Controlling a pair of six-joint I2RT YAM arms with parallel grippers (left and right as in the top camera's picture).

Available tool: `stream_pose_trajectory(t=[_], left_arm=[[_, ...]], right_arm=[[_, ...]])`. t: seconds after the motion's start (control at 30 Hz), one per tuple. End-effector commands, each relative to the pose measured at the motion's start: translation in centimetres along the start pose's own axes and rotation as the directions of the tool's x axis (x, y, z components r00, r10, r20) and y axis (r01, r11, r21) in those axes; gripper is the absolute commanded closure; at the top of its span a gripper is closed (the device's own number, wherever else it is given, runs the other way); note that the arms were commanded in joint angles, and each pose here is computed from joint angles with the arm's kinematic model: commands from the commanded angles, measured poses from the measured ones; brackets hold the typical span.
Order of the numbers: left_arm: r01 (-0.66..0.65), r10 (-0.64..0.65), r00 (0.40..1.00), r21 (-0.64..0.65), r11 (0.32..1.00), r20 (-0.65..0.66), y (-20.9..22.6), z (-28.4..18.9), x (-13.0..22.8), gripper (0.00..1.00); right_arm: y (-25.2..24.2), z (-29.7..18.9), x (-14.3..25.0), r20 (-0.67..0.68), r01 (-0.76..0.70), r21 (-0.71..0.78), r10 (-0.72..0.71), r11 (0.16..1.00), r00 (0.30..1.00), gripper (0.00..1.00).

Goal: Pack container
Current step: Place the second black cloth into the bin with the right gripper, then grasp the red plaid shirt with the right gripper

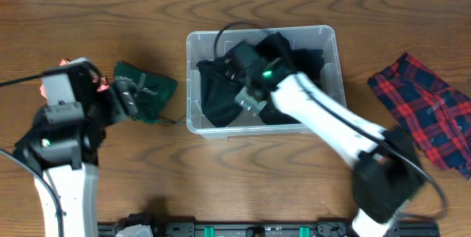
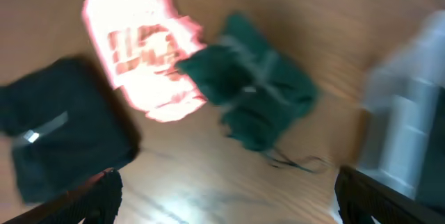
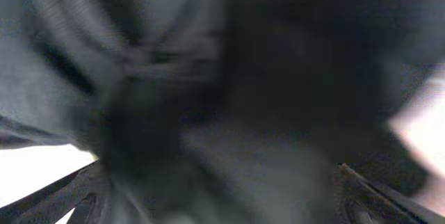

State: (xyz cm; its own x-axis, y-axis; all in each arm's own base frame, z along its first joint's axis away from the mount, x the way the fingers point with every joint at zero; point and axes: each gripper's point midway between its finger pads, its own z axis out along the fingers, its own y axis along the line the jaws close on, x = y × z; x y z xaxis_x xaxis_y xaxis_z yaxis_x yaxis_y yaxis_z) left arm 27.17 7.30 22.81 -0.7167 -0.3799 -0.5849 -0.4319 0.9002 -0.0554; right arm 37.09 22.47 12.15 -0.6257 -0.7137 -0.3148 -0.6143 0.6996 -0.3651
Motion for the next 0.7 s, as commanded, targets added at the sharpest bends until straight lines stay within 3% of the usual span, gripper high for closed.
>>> stream_pose_trajectory(t=[0.0,0.13,0.3,0.47,0.67], left_arm=[[0.109,-0.111,0.994,-0.079,0.991,-0.022,2.4,1.1,-0.6,0.02],[0.148,-0.155,0.985,-0.1,0.984,-0.071,2.8,2.7,-0.2,0.02],[0.145,-0.155,0.981,-0.085,0.986,-0.118,2.3,3.8,0.2,0.02],[0.143,-0.154,0.98,-0.089,0.986,-0.129,2.4,4.1,0.4,0.02],[0.143,-0.154,0.98,-0.092,0.986,-0.129,2.4,4.1,0.4,0.02]], right_arm=[[-7.5,-6.0,-0.4,0.154,-0.255,0.106,0.238,0.961,0.959,0.01],[-14.7,-9.1,3.0,0.209,-0.451,0.164,0.416,0.877,0.885,0.01],[-20.9,-7.6,11.8,0.052,-0.562,0.281,0.573,0.778,0.818,0.01],[-22.7,-3.0,21.1,-0.125,-0.628,0.364,0.705,0.687,0.698,0.01],[-20.7,3.2,29.9,-0.303,-0.632,0.39,0.742,0.669,0.598,0.01]])
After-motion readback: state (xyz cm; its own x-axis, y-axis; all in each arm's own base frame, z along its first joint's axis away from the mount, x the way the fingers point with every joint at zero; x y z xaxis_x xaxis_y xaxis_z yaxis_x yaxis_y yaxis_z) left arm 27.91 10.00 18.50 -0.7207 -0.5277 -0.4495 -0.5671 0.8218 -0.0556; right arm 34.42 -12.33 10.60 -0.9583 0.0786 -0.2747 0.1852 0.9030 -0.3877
